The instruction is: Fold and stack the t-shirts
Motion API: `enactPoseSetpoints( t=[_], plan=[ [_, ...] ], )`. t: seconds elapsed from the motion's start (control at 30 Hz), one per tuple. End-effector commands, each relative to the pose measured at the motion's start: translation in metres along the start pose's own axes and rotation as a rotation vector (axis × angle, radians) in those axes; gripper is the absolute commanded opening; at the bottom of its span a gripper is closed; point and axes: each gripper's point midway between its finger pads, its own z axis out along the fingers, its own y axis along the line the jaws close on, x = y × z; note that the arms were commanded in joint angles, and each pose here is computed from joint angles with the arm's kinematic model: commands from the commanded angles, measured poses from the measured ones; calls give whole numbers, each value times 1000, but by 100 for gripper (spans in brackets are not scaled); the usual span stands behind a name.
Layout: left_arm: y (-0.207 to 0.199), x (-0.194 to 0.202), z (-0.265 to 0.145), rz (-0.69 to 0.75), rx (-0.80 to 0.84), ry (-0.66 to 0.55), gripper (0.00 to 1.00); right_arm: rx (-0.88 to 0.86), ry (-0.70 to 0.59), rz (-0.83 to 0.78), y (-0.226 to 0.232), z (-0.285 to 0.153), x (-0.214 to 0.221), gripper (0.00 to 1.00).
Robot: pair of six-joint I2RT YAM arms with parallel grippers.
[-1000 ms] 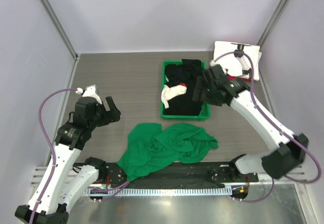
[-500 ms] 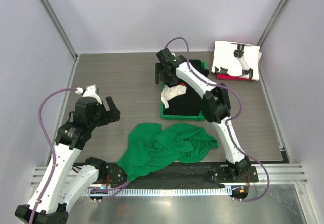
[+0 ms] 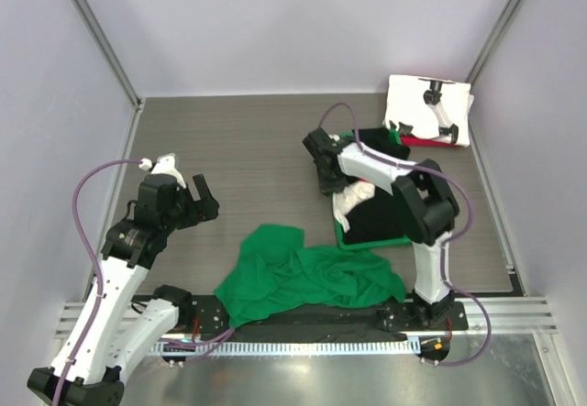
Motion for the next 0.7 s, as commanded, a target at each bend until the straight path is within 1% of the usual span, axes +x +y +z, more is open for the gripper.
enactPoseSetpoints(
  t=[0.0,0.07,0.1,0.23,0.27,0.3,0.33,0.37,0.4,0.47,0.5,0.53,0.57,0.6,0.67],
  plan=[
    [-4,-7,-1,2,19,-32,89,35,59,118,-31,-30,55,1],
    [-4,-8,-2,1,21,-36,89,19,52,151,-35,-41,69,1],
    [-4,-8,-2,1,19,-35,89,21,55,159,-43,-49,84,1],
    [-3,-9,-4,-1,19,-47,89,35,61,192,-65,-65,119,1],
    [-3,-9,-5,-2,20,-50,89,39,55,207,-68,-68,123,6],
    [-3,-9,-5,-2,20,-51,89,63,56,209,-76,-67,131,16],
    [-4,-10,-5,-3,23,-53,89,64,41,223,-79,-73,131,31],
    [-4,-9,-5,-2,27,-52,89,68,39,227,-80,-75,131,53],
    [-4,-9,-5,-1,26,-50,89,63,28,232,-78,-80,125,59],
    [-5,-9,-5,-2,28,-49,89,66,20,207,-73,-91,120,65],
    [-5,-9,-4,-1,28,-46,89,54,-36,212,-66,-103,99,66],
    [-5,-9,-5,-1,27,-48,89,58,-35,196,-60,-109,96,66],
    [-5,-9,-4,-1,26,-47,89,37,-54,173,-45,-117,91,67],
    [-4,-9,-4,-1,23,-47,89,-7,-101,175,-28,-132,73,68],
    [-3,-9,-4,-1,19,-47,89,-64,-100,157,-1,-135,67,68]
  ],
)
